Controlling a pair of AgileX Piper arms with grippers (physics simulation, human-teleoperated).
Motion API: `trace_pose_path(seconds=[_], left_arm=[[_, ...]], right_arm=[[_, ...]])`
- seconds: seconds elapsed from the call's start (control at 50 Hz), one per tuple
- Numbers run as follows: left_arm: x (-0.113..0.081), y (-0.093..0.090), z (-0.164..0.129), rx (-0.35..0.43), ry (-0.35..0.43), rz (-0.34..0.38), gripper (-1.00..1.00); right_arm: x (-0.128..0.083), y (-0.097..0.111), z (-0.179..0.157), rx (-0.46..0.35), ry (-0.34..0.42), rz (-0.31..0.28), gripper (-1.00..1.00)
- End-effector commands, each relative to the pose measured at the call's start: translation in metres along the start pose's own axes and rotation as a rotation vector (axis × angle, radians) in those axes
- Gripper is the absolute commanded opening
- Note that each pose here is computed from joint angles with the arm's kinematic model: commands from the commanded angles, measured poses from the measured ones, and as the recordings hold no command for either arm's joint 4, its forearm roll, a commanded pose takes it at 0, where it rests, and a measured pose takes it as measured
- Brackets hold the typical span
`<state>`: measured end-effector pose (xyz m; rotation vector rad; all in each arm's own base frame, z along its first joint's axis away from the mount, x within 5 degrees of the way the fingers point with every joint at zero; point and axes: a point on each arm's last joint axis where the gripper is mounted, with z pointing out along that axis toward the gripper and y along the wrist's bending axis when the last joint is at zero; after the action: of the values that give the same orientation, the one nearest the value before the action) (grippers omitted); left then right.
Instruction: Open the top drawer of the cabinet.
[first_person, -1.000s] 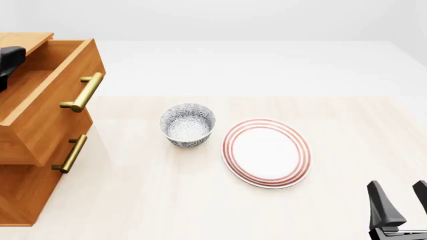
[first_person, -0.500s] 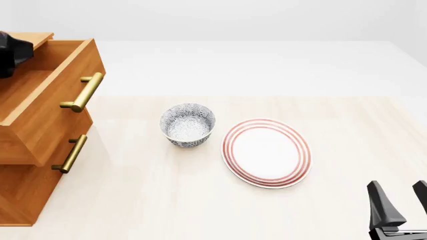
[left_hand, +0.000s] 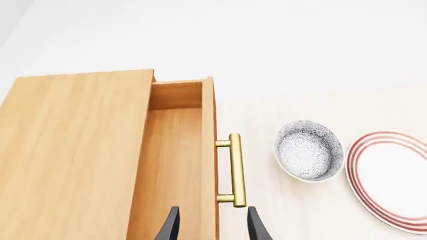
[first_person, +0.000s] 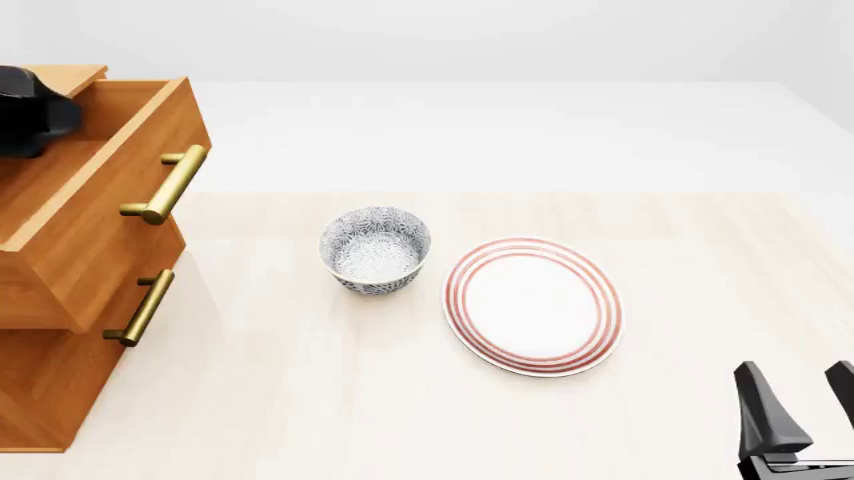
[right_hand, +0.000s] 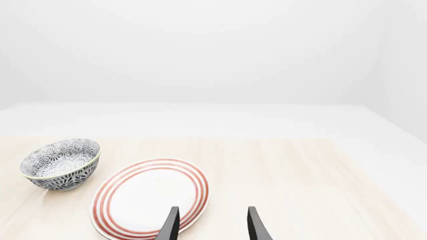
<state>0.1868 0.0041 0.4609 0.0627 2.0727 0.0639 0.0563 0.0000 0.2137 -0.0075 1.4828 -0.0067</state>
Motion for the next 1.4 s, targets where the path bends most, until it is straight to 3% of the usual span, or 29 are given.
trace_pose_path(seconds=[0.02,0.52,1.4], left_arm=[[0.003,0.001,0.008,-0.004,0.053,-0.037,1.0],[0.021,0.002,0.024,-0.011,0.096,-0.098,1.0],[0.042,-0.005,0.05,0.009,0.118,-0.121,1.0]], right_arm=[[0.0,0.0,0.0,0.0,0.0,0.0,1.0],[0.0,0.0,0.0,0.0,0.0,0.0,1.0],[0.0,0.0,0.0,0.0,0.0,0.0,1.0]])
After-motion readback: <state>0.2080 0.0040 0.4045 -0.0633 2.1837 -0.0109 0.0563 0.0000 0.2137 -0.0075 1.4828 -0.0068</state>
